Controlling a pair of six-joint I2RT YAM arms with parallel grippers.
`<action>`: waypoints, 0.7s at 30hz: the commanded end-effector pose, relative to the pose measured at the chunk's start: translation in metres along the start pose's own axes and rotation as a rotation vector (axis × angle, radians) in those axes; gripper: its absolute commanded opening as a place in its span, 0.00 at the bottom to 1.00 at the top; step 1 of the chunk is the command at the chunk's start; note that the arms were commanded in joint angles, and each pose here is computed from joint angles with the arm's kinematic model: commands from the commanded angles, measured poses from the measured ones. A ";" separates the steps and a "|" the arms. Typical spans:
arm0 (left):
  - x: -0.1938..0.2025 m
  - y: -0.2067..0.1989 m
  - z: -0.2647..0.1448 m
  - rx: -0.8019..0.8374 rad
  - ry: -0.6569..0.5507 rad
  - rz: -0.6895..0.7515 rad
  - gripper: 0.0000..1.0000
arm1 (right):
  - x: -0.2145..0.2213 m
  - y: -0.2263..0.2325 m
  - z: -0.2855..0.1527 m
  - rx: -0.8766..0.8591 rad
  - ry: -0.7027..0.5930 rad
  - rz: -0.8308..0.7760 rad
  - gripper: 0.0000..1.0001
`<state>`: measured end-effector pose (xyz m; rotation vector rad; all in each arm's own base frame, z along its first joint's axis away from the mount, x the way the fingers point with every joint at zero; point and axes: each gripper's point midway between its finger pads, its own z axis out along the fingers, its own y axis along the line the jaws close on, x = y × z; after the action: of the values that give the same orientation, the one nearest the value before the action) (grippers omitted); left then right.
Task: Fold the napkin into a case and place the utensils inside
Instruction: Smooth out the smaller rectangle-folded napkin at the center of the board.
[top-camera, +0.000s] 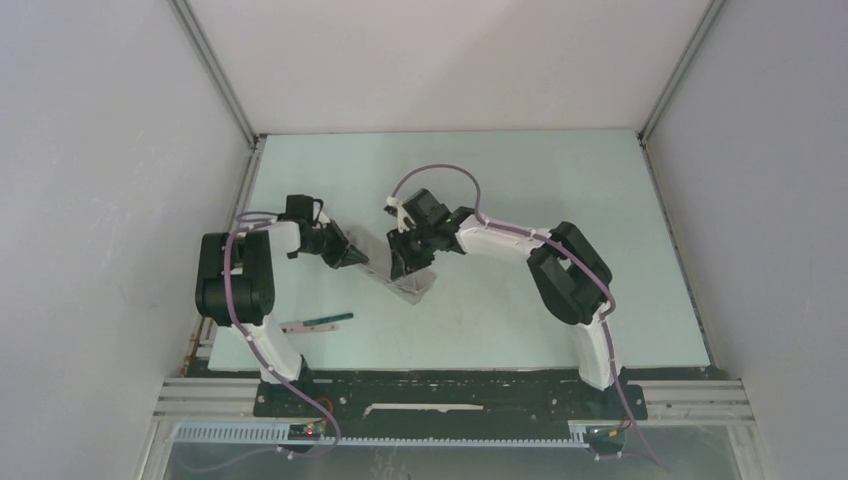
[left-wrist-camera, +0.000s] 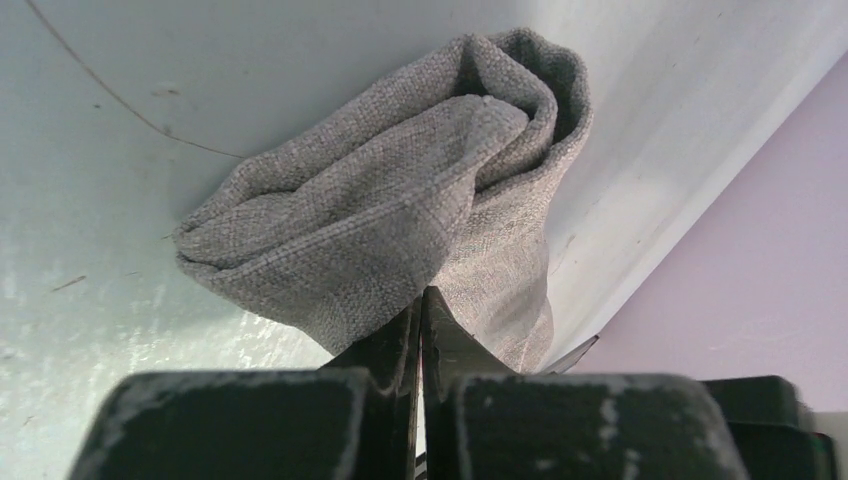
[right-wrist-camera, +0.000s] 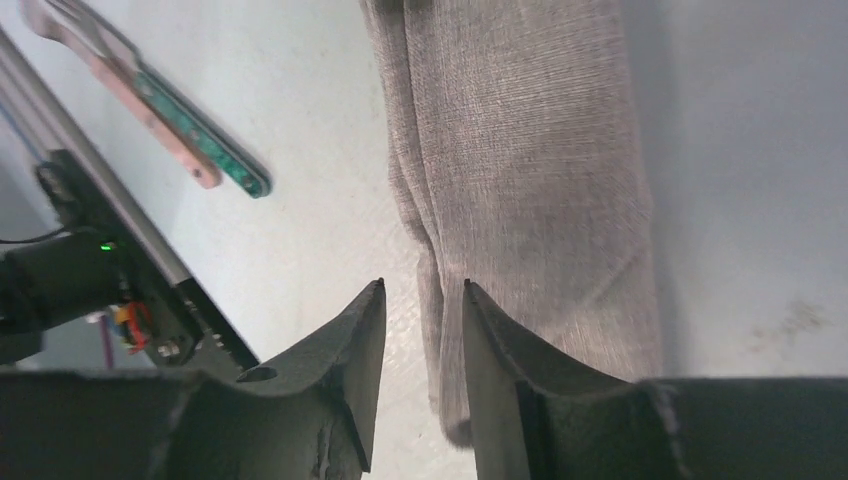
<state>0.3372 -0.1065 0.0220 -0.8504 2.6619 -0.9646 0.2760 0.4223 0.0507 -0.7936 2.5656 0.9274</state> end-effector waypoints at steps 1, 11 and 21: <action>-0.014 0.029 -0.005 -0.109 -0.069 0.001 0.00 | -0.039 0.030 -0.048 -0.118 -0.115 0.060 0.43; -0.013 0.032 -0.004 -0.118 -0.073 -0.001 0.00 | -0.001 -0.005 -0.011 -0.112 -0.059 0.165 0.44; -0.024 -0.022 -0.048 -0.107 -0.179 0.201 0.16 | -0.010 0.002 -0.024 0.085 -0.129 -0.062 0.48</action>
<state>0.3366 -0.0965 0.0279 -0.7919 2.6760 -0.8269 0.2663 0.4020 0.0336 -0.6588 2.6005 0.9842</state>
